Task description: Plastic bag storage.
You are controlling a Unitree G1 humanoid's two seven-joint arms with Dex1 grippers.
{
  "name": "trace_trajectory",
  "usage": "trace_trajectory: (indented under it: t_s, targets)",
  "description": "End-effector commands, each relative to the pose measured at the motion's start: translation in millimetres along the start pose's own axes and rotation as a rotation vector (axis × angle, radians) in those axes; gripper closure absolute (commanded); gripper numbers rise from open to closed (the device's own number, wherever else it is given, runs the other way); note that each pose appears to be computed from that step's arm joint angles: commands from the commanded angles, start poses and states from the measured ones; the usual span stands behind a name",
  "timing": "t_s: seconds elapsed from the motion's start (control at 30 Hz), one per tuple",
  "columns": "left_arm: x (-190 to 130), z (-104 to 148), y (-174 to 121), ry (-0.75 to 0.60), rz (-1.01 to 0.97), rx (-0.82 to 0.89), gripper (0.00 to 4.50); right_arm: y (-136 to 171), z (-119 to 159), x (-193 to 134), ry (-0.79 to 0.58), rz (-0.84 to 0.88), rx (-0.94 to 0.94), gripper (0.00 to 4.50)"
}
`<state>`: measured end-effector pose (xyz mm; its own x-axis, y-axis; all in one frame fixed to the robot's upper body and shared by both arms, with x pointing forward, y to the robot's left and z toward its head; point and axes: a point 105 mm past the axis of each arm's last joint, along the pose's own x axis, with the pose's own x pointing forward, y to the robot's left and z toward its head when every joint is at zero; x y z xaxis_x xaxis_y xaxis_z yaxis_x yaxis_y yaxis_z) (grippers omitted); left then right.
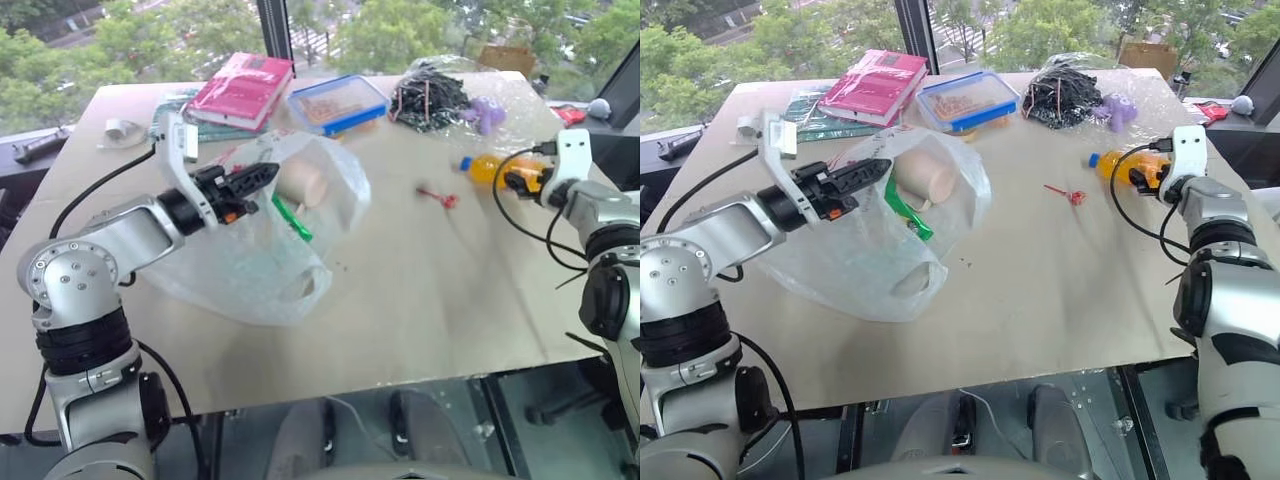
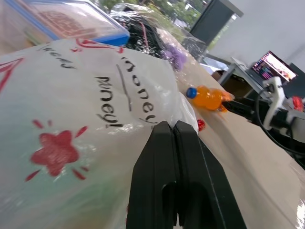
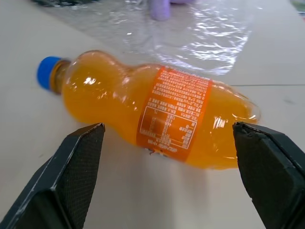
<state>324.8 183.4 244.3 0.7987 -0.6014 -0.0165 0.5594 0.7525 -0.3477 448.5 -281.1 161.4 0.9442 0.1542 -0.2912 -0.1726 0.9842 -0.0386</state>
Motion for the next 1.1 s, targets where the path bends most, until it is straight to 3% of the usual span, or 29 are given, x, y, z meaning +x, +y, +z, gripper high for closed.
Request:
trace_trajectory:
  t_s: [0.03,0.17,0.27,0.37,0.63,0.87,0.97,1.1]
  targets:
    - [-8.3,13.3,-8.5,-0.057,-0.012,0.043,4.50,20.4,-11.3,-4.5,0.082,0.217,-0.080,0.19]
    - [-6.4,11.3,-8.0,-0.048,-0.016,0.036,4.50,34.0,-58.7,-26.4,0.284,0.471,-0.288,0.19]
    - [-2.6,12.2,-7.3,-0.043,-0.025,0.031,4.50,46.3,-42.3,-37.3,0.170,0.528,-0.364,0.19]
    - [2.3,11.1,-7.9,-0.034,-0.039,0.027,4.50,39.3,2.3,-32.0,-0.015,0.366,-0.385,0.19]
    - [9.3,13.5,-10.8,-0.036,-0.064,0.028,4.50,12.5,51.1,2.7,-0.080,-0.078,-0.339,0.19]
    - [0.8,13.4,-12.1,-0.056,-0.046,0.042,4.50,2.5,35.0,10.8,-0.032,-0.237,-0.206,0.19]
    - [-11.1,16.1,-11.2,-0.086,-0.006,0.063,4.50,3.8,4.4,12.0,0.084,-0.184,-0.204,0.19]
    - [-23.5,15.6,-9.9,-0.111,0.039,0.065,4.50,9.5,-5.7,9.1,0.132,-0.067,-0.122,0.19]
